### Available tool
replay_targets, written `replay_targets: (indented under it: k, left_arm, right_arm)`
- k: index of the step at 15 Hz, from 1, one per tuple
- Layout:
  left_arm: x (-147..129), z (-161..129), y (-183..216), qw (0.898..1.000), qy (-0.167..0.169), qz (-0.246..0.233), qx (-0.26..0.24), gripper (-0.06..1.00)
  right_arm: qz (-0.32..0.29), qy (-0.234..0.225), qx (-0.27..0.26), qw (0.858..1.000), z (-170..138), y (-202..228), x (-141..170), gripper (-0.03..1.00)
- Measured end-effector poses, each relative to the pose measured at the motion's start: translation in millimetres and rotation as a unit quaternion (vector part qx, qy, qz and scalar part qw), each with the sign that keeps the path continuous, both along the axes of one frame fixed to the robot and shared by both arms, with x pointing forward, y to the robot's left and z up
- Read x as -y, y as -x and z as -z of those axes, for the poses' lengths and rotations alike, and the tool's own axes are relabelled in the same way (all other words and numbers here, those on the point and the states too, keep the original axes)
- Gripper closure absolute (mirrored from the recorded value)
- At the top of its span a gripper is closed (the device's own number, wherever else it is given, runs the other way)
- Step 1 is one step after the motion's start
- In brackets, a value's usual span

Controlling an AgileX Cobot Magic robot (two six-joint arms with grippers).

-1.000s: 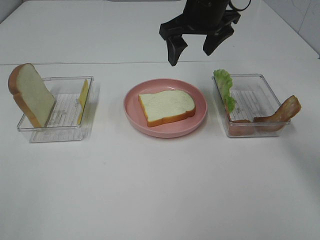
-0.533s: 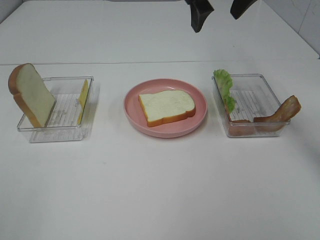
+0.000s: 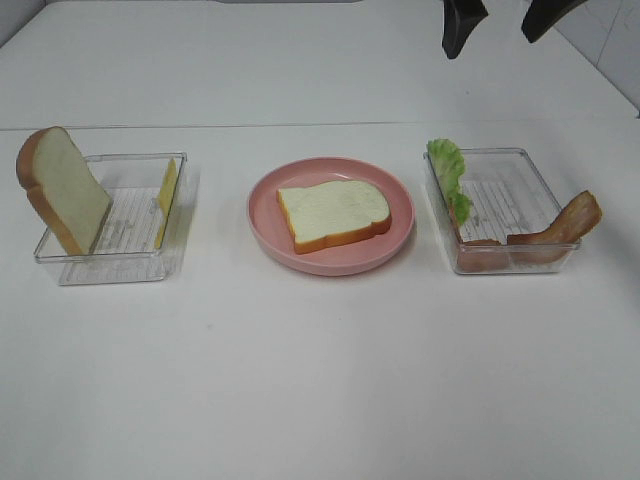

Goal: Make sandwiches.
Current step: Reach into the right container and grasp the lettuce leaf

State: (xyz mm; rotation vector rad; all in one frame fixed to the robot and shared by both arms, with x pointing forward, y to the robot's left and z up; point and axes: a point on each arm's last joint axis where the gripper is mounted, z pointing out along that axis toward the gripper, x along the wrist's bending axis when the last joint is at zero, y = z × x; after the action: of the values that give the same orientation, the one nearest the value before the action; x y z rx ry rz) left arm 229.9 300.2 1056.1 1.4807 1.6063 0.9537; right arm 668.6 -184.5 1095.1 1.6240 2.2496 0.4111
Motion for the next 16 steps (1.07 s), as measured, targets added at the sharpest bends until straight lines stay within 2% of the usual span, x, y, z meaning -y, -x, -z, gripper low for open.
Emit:
replay_targets:
  k: [8, 16]
  left_arm:
    - [0.0, -0.1, 0.0, 1.0, 0.0, 0.0, 0.0, -0.04]
    - [0.0, -0.1, 0.0, 1.0, 0.0, 0.0, 0.0, -0.04]
  right_arm:
    - [0.003, 0.003, -0.094, 0.996, 86.2, -28.0, -8.5, 0.1]
    - [0.004, 0.012, -0.137, 0.99, 148.2, -41.3, -12.7, 0.1]
